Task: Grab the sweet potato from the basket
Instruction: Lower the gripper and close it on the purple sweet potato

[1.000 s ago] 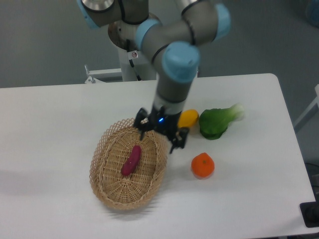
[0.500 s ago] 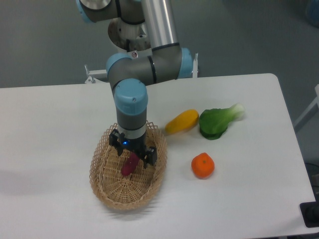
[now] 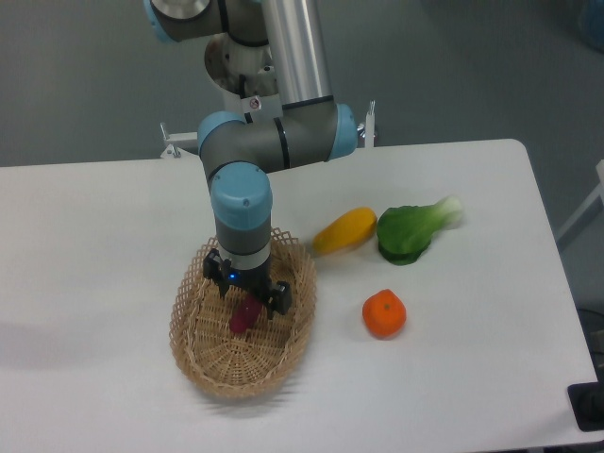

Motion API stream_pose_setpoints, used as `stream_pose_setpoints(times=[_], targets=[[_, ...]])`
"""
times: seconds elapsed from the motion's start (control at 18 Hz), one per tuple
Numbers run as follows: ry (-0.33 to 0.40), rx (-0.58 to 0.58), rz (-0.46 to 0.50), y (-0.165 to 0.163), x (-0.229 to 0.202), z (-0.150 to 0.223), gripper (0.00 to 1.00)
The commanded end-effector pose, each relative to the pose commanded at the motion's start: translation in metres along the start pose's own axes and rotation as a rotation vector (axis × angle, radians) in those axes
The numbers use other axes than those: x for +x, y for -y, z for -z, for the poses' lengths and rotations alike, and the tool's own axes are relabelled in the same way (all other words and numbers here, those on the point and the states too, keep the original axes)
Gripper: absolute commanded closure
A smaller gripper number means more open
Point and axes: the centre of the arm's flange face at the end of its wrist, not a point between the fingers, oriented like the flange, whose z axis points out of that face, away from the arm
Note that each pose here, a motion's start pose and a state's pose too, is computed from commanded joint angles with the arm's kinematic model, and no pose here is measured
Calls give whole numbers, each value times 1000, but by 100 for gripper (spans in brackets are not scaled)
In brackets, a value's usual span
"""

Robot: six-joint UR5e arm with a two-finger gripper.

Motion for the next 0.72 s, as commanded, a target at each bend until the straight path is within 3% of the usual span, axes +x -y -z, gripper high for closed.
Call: stream_pose_setpoints(times=[0.11,0.17,0.39,0.5,0.72], targets=[[1,1,1,0,0,0,0],[4,4,1,1,0,2,5],[7,6,-7,1,0,4,48],[12,10,-9,2,-2,7,61],[25,2,-10,2,-4,8,67]])
